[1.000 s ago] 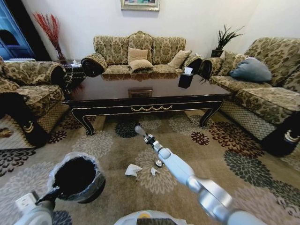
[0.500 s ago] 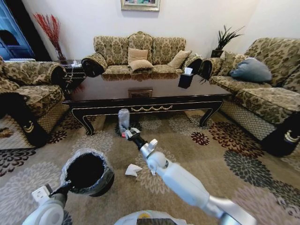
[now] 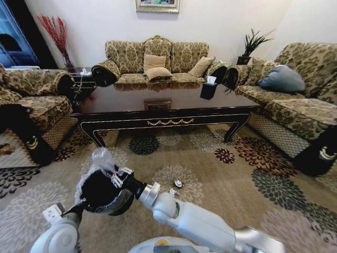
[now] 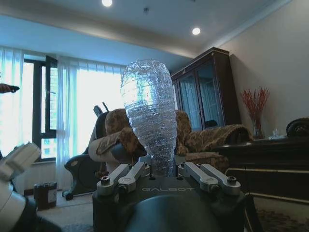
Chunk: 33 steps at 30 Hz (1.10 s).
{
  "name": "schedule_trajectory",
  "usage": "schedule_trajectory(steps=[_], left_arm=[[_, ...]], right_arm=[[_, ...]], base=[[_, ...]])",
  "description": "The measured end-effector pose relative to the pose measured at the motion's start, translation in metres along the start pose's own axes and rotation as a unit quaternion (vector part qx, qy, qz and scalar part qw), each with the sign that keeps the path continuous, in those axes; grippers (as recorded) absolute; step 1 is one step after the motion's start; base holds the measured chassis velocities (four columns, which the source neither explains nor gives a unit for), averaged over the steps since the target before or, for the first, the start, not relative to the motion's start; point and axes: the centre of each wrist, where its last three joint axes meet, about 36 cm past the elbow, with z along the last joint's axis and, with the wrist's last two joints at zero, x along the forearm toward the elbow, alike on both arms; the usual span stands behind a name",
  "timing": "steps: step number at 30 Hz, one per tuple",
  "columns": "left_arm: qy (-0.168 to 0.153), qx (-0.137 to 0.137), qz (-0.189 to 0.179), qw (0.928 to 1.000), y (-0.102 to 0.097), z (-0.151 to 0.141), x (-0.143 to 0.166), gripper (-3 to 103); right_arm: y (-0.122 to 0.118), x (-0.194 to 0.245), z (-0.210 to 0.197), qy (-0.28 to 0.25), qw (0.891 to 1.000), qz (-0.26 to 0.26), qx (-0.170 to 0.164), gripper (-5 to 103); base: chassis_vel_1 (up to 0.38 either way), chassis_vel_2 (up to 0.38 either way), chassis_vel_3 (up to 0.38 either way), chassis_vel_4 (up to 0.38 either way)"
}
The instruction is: Move to the front of the table and pick up the trash from the floor, then place it into the trash bin.
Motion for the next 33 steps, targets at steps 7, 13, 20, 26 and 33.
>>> schedule_trajectory(steps=[7,13,20,26,33], left_arm=[[0.003,0.005,0.003,1.0,-0.001,0.001,0.0,2],[0.003,0.005,0.003,1.0,0.0,0.0,0.0,2],[0.005,0.005,0.0,1.0,0.003,0.0,-0.006,2],[0.006,0.004,0.0,1.0,0.003,0.0,-0.007,2],[0.001,0.004,-0.008,1.0,0.009,-0.004,-0.006,2]], right_arm=[[-0.002,0.001,0.006,0.007,1.0,0.002,0.007,21],[-0.006,0.006,0.006,0.018,1.0,0.014,0.011,31],[-0.02,0.016,0.008,0.029,0.999,0.032,0.018,63],[-0.026,0.022,0.003,0.03,0.999,0.037,0.022,80],[-0.037,0.026,-0.002,0.041,0.996,0.08,0.014,100]], base=[[0.0,0.0,0.0,0.0],[0.0,0.0,0.0,0.0],[0.0,0.0,0.0,0.0],[0.0,0.0,0.0,0.0],[0.0,0.0,0.0,0.0]])
